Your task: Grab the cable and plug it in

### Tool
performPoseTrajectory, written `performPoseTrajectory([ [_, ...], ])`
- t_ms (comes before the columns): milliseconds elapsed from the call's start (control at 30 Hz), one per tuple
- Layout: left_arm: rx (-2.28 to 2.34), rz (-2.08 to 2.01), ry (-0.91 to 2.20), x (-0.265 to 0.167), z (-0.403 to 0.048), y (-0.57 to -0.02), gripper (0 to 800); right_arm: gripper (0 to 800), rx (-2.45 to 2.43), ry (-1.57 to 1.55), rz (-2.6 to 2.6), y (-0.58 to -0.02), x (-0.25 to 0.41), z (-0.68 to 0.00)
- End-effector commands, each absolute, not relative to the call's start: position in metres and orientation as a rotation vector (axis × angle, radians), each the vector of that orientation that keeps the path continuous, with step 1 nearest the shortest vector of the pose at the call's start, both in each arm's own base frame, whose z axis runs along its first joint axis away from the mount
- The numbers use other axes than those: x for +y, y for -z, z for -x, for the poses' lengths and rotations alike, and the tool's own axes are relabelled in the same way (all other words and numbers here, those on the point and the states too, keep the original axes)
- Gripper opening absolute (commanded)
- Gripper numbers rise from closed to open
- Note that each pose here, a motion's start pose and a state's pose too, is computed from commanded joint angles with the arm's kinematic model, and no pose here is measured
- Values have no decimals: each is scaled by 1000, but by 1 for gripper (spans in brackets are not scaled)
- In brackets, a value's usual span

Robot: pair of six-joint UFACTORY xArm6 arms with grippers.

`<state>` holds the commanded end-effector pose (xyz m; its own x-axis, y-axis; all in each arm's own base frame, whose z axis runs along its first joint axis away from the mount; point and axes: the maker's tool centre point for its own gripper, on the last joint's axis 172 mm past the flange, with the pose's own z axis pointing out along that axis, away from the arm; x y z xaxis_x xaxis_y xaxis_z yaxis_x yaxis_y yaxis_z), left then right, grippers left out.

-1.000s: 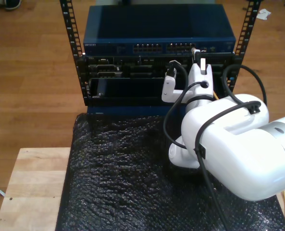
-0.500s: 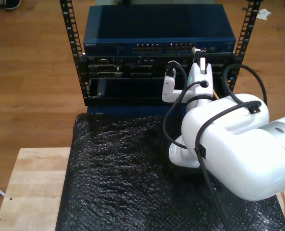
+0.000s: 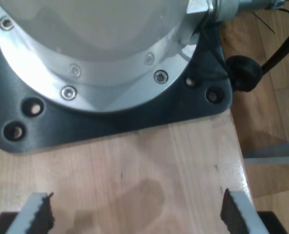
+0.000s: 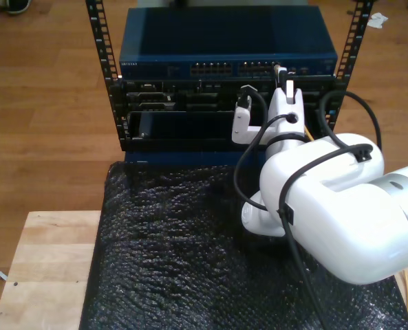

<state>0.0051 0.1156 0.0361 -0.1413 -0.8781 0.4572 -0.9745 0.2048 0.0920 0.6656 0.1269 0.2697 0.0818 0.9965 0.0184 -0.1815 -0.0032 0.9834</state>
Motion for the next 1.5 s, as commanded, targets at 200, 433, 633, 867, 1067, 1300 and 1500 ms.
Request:
performPoseTrajectory([
  [200,-2075,-1723,-317,116,-5,-36,800,0,1007,-1238,-1119,-271,127,-665],
  [433,-2076,-1724,-316,116,-5,-36,800,0,1009,-1239,-1121,-269,128,-664],
  [633,-2076,-1724,-316,116,-5,-36,800,0,1011,-1241,-1119,-270,129,-664],
  [867,-2075,-1723,-317,116,-5,-36,800,0,1020,-1243,-1110,-270,132,-664],
  [1067,-2075,-1723,-317,116,-5,-36,800,0,1030,-1242,-1098,-270,135,-664],
  [1300,-2076,-1724,-316,116,-5,-36,800,0,1029,-1239,-1096,-271,134,-665],
  [1500,-2076,-1724,-316,116,-5,-36,800,0,1026,-1237,-1098,-271,132,-665],
])
